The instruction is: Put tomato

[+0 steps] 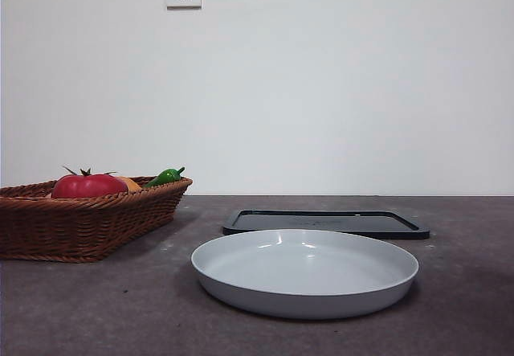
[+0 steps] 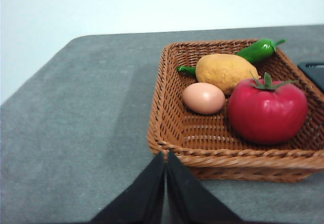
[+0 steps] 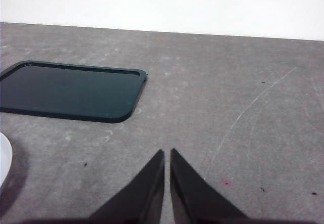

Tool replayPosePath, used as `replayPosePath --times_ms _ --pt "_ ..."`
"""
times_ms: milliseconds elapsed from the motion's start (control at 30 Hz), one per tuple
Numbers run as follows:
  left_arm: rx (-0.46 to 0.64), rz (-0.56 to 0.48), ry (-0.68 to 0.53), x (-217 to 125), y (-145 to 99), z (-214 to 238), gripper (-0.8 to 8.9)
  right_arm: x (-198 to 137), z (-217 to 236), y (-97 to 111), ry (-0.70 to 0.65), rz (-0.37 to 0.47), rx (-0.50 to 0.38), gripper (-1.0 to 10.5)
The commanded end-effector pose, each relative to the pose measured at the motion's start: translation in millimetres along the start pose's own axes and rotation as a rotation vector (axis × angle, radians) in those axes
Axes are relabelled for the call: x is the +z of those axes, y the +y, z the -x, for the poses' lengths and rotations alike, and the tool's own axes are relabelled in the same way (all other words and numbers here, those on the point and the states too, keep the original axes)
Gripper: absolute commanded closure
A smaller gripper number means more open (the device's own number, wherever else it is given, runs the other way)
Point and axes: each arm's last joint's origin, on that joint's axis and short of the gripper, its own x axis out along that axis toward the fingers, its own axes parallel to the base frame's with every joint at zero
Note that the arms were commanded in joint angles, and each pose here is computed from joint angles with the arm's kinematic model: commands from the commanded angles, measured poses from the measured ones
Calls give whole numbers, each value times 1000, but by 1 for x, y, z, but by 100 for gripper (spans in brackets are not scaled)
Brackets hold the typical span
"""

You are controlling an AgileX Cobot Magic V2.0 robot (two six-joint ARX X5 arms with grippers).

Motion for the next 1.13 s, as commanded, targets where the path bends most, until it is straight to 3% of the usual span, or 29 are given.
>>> replayPosePath --times_ms 33,300,533,800,1133 --pt "2 122 19 -7 0 -2 806 1 0 0 -8 -76 7 938" --pt "4 347 18 -6 0 -2 806 0 0 1 -1 -213 29 938" --pt "3 409 6 1 0 1 805 9 3 1 -25 -302 34 938" --pt "-7 481 -38 26 1 10 804 39 15 3 -64 -316 40 938" --pt "-71 430 -28 87 1 25 804 94 28 6 -65 -274 96 938"
